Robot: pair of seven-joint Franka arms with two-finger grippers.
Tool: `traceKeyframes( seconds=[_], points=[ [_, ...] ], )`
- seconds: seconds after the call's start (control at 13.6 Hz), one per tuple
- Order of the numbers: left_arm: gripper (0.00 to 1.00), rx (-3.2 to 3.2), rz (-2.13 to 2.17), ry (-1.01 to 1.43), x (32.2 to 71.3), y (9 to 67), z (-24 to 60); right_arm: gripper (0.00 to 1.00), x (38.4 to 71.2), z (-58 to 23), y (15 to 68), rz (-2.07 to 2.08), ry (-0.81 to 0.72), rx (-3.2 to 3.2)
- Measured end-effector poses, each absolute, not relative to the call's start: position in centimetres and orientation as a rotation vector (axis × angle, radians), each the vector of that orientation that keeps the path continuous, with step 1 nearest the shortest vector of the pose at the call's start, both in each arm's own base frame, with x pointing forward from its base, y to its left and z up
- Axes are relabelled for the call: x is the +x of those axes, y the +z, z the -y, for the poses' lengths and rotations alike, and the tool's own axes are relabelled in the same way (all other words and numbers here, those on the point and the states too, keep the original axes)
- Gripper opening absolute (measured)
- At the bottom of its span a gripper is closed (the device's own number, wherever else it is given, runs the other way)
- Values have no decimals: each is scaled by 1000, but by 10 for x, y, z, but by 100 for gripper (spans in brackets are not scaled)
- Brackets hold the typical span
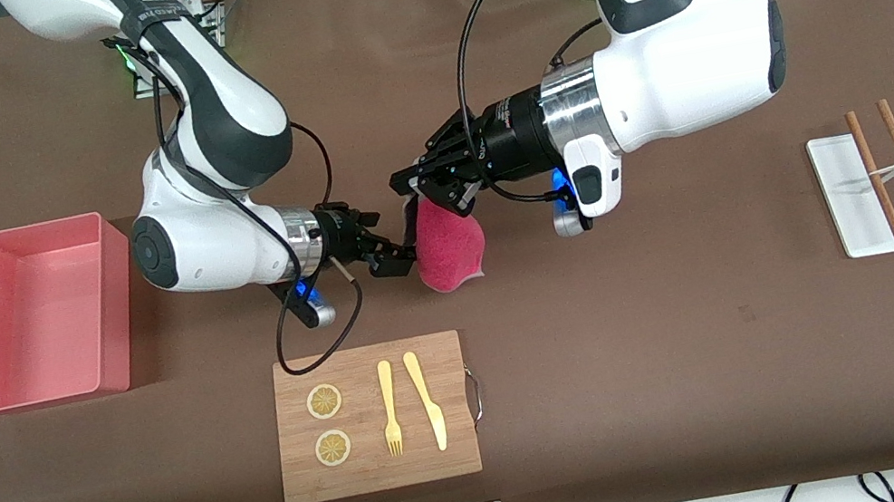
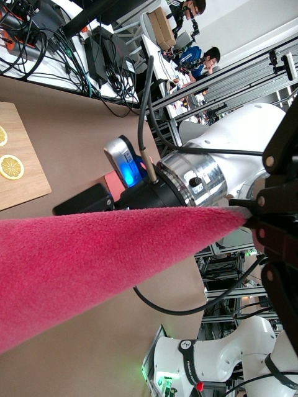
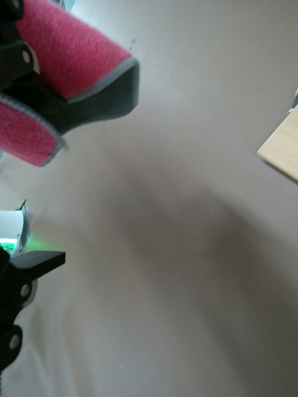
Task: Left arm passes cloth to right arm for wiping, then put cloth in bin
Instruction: 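Grasp the hanging end of the cloth with the right gripper, then hold the cloth between both grippers above the table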
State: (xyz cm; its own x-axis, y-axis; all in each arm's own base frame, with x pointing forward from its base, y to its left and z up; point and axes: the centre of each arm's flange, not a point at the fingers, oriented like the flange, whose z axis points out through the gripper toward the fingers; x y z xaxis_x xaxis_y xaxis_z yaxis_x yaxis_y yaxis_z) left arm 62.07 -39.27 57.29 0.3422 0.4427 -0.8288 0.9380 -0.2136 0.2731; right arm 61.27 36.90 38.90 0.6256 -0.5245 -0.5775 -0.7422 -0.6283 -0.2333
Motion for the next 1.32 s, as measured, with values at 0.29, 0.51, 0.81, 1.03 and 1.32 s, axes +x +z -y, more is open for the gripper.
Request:
traceKeyframes(
  seconds=[0.29,0.51,0.81,1.03,1.32],
  points=[
    [2,1808,-1221,-783,621,573,393,61,605,-371,386,-981,713,-2415],
    [2,1808,-1222,-783,621,573,393,55,604,-373,387,-999,756,-2381],
    [2,1809,-1221,-783,621,573,393,60,605,-373,392,-1027,786,-2332],
    [2,1809,-1221,-783,621,573,393,52,603,-372,397,-1046,817,-2325],
    [2,1809,-1221,-783,620,573,393,22,605,-369,400,-1071,879,-2262]
  ],
)
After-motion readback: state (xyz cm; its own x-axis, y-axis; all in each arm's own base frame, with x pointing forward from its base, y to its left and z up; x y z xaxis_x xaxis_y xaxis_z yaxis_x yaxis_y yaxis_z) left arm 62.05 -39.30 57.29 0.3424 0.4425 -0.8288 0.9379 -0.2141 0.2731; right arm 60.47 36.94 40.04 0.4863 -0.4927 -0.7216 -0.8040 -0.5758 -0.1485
